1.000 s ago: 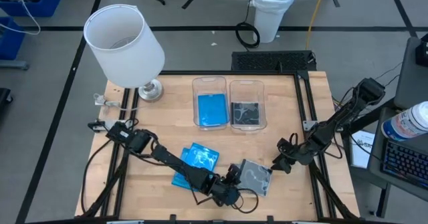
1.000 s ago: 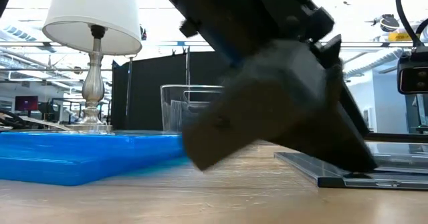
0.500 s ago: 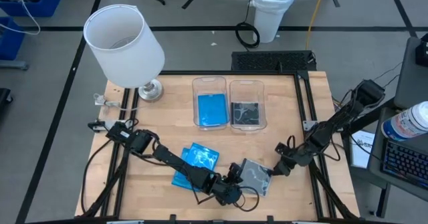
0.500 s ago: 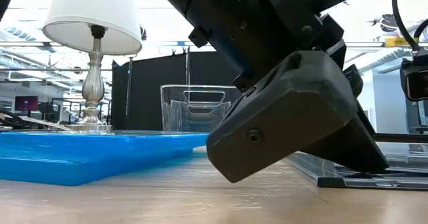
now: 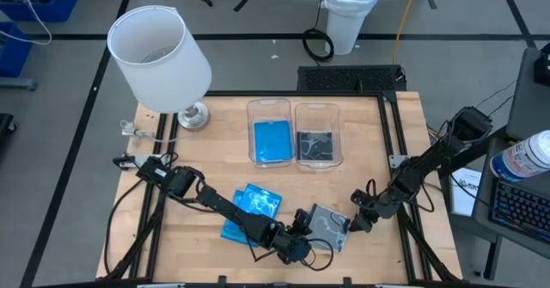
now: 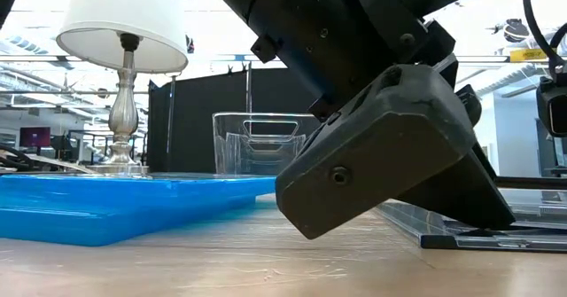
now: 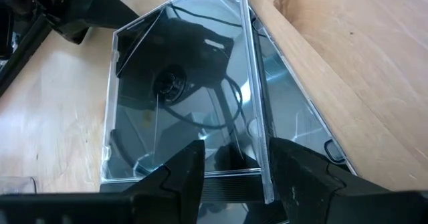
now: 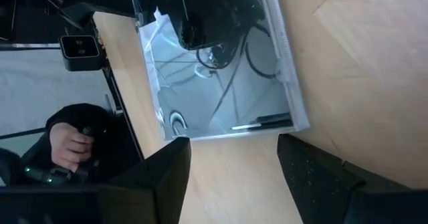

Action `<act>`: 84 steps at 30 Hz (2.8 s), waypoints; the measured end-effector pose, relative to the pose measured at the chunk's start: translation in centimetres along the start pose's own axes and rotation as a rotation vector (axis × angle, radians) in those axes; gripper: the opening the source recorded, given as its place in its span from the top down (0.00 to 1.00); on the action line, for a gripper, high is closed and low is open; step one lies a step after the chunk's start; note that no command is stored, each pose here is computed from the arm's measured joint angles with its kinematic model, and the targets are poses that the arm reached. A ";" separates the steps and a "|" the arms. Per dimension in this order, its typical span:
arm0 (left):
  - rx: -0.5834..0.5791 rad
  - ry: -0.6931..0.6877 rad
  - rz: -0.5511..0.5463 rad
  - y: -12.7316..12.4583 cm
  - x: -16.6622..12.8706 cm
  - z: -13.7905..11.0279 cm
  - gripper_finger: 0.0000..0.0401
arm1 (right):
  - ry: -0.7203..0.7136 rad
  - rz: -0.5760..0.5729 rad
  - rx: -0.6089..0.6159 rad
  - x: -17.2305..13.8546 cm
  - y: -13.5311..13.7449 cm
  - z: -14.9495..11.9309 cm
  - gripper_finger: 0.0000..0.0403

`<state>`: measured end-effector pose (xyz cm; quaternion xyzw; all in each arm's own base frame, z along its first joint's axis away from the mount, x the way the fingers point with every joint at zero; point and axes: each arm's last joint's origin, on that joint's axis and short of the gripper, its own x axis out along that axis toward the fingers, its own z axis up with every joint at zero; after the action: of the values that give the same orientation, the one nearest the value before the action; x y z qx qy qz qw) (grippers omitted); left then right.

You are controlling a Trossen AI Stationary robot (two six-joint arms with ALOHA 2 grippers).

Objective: Pick & place jewel cases by type
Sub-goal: Stack the top black CD case on top of the black CD case in the right transparent bin

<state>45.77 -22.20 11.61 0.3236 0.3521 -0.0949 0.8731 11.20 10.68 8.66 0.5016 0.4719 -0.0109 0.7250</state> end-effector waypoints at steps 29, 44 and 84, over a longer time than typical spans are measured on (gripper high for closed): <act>-0.011 -0.011 -0.002 0.1 0.1 0.0 0.56 | 0.041 -0.240 0.084 0.1 -0.7 1.3 0.47; -0.019 -0.013 -0.003 0.0 0.1 0.1 0.56 | -0.026 -0.309 0.027 -0.2 -1.4 3.0 0.47; 0.056 0.043 0.249 1.8 0.5 -0.1 0.56 | -0.252 -0.070 -0.226 0.0 1.2 3.9 0.47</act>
<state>46.77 -20.70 12.13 0.3909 0.3251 0.0114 0.8610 14.42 8.44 9.68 0.3946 0.3927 -0.0458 0.8294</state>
